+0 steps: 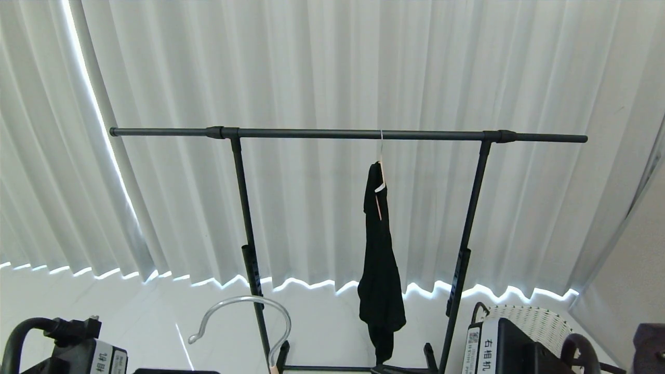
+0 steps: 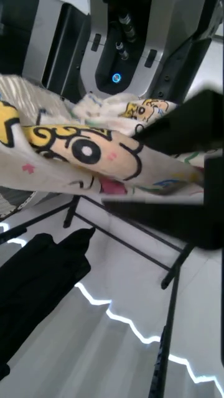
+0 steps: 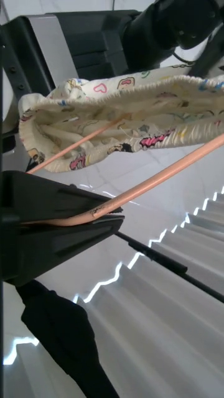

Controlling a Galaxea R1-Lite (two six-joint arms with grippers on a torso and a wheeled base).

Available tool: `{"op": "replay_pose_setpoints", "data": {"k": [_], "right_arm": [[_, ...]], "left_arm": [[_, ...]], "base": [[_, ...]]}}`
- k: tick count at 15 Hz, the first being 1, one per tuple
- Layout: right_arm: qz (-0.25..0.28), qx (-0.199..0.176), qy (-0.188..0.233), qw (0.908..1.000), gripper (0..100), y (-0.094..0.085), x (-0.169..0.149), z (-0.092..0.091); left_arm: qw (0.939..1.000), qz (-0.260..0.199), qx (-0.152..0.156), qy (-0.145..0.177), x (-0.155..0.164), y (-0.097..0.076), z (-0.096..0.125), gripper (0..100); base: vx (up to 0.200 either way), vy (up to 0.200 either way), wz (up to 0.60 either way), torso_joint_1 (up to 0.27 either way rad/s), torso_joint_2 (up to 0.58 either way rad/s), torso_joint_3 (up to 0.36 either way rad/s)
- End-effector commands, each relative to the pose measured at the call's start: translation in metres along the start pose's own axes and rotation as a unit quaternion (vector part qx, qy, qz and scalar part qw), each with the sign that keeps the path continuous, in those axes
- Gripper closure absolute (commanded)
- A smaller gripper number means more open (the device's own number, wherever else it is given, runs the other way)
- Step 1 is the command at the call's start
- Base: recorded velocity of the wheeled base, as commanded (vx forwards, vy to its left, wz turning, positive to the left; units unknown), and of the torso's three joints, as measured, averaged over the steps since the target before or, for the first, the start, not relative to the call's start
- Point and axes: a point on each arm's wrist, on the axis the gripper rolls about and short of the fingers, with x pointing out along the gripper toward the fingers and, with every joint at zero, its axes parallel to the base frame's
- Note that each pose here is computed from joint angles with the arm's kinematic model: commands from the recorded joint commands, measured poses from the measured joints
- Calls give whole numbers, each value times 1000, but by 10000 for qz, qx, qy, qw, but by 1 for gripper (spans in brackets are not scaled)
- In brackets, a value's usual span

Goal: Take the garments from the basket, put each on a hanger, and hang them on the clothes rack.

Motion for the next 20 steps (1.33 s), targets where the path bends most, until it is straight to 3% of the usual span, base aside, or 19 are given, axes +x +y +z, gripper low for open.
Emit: {"op": "replay_pose_setpoints", "data": {"k": [1,4,5,10,12,15,17,20], "right_arm": [[6,8,-21,10000,100,1,2,1],[6,0,-21,10000,100,0,1,1],[-17,-2,-5,10000,0,0,1,0],[-215,4,12,9998,0,-2,-1,-1],[-429,2,126,9990,0,-5,-5,-8],[-512,73,143,9986,0,-9,-7,-10],[-573,235,137,9980,0,-12,-7,-9],[-690,661,263,9951,0,-16,3,-14]], "left_arm": [[10000,-14,-8,43,1,0,0,100],[10000,-16,-18,49,1,0,-1,100],[10000,-16,-26,49,1,0,-1,100],[9997,115,-128,183,2,1,-8,100],[9955,734,-398,447,2,9,-17,100],[9898,1301,-503,283,-4,19,-12,100],[9796,1815,-668,546,-1,28,-15,100],[9776,2043,-512,55,0,43,10,100]], "base": [[0,0,0,0,0,0],[0,0,0,0,0,0],[0,0,0,0,0,0],[0,0,0,0,0,0],[0,0,0,0,0,0],[0,0,0,0,0,0],[0,0,0,0,0,0],[0,0,0,0,0,0]]}}
